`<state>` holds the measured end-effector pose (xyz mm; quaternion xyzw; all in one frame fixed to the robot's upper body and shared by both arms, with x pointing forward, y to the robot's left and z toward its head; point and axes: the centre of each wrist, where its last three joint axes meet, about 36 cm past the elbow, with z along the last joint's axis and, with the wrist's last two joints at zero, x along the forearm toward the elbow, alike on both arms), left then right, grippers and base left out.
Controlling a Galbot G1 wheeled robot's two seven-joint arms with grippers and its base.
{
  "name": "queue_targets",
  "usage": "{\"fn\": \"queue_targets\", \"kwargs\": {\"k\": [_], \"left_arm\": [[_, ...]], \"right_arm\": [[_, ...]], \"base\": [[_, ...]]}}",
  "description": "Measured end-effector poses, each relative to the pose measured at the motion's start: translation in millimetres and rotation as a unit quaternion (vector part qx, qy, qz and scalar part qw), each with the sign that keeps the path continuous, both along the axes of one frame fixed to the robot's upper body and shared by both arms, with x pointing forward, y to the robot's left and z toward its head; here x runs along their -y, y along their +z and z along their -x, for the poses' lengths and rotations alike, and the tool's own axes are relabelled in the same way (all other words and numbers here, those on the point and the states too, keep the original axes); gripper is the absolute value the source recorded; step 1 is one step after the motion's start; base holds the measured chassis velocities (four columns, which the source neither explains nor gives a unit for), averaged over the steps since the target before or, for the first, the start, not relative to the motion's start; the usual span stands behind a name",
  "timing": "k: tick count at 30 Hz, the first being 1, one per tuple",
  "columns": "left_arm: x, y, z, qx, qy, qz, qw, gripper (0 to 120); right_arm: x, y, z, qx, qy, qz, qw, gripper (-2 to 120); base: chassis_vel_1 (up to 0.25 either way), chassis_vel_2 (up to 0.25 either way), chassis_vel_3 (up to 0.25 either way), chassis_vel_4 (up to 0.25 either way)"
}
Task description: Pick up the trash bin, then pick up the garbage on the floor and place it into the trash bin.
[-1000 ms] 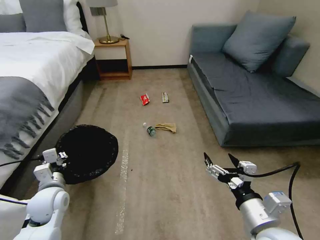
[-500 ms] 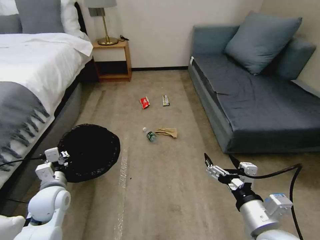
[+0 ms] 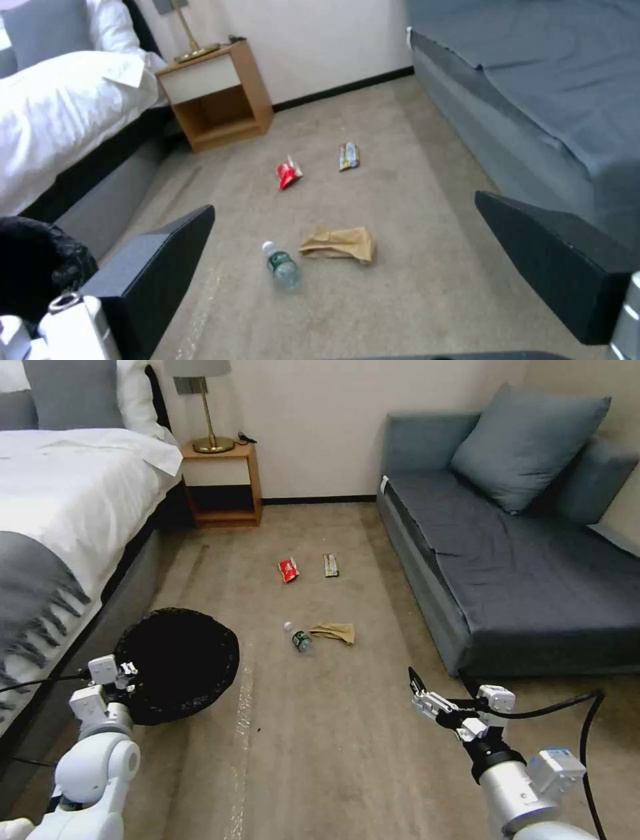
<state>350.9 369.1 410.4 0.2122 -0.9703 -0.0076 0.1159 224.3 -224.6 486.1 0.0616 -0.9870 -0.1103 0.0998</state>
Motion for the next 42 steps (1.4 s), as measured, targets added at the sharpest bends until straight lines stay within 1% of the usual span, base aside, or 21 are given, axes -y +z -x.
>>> {"fn": "queue_targets", "kwargs": {"k": [13, 27, 42], "left_arm": [[-0.8, -2.7, -0.4, 0.001, 0.001, 0.0, 1.0, 5], [-3.4, -3.1, -5.5, 0.004, 0.005, 0.001, 1.0, 5], [-6.5, -7.7, -4.0, 0.004, 0.008, 0.0, 1.0, 5]], "right_arm": [[-0.1, -3.0, -1.9, -0.002, 0.003, 0.0, 1.0, 100], [-0.4, -6.5, -2.9, -0.005, 0.006, 0.003, 1.0, 100], [-0.5, -7.6, -2.1, -0.007, 0.01, 0.006, 1.0, 100]], "base": [[-0.072, 0.074, 0.071, -0.073], [-0.075, 0.069, 0.073, -0.07], [-0.087, 0.086, 0.084, -0.082]]}}
